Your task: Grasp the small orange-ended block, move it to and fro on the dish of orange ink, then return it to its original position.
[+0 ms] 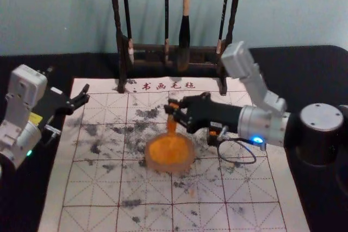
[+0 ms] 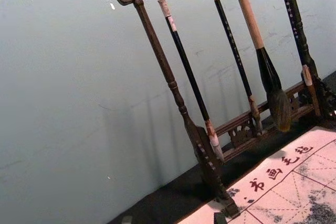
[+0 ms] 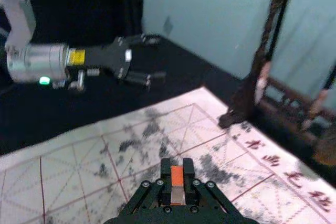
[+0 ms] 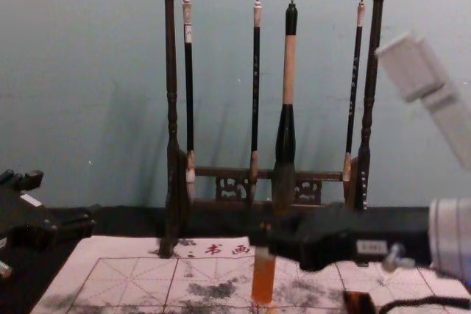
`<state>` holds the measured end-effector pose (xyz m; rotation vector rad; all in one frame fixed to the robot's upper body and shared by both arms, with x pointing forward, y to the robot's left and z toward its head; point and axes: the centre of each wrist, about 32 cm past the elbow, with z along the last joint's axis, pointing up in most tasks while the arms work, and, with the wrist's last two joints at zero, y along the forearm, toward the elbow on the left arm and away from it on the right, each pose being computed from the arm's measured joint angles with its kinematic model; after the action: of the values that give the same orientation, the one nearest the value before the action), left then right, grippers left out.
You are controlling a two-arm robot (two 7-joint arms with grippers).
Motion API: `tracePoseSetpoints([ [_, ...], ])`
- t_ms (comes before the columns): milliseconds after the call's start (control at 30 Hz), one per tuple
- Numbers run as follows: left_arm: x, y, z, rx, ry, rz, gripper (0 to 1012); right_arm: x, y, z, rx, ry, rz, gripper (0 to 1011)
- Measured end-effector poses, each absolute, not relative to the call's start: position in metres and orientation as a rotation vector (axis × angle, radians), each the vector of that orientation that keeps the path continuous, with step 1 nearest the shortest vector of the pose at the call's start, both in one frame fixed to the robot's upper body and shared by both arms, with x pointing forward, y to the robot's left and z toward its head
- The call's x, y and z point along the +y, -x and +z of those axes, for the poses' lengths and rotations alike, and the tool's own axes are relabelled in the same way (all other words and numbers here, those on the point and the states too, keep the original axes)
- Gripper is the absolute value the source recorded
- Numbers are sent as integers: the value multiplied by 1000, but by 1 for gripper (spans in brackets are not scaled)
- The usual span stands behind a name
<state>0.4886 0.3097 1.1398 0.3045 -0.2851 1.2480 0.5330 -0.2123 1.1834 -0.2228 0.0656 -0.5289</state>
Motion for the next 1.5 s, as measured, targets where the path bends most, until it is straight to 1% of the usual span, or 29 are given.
tracePoseSetpoints([
  [167,310,-489,1140,-285,-304,1248,1001,-218,-522,1194,66,181,-589,107],
  [267,310,-489,1140,-285,-304,1248,1001,-222,-512,1202,52,150,-639,107],
  [333,310,-489,1140,-285,-305,1248,1001,-226,-501,1211,30,117,-705,107],
  [367,310,-489,1140,-285,-305,1248,1001,-226,-501,1211,30,117,-705,107],
  [400,310,-489,1140,-285,-304,1248,1001,-228,-495,1212,19,102,-742,107],
  [533,310,-489,1140,-285,-304,1248,1001,-232,-481,1213,9,81,-815,107],
  [700,310,-489,1140,-285,-304,1248,1001,-238,-466,1209,33,83,-879,107],
  [900,310,-489,1140,-285,-304,1248,1001,-243,-453,1198,71,112,-910,107],
  [1267,310,-489,1140,-285,-304,1248,1001,-245,-444,1183,131,144,-946,107],
  [1500,310,-489,1140,-285,-304,1248,1001,-244,-444,1178,150,153,-951,107],
])
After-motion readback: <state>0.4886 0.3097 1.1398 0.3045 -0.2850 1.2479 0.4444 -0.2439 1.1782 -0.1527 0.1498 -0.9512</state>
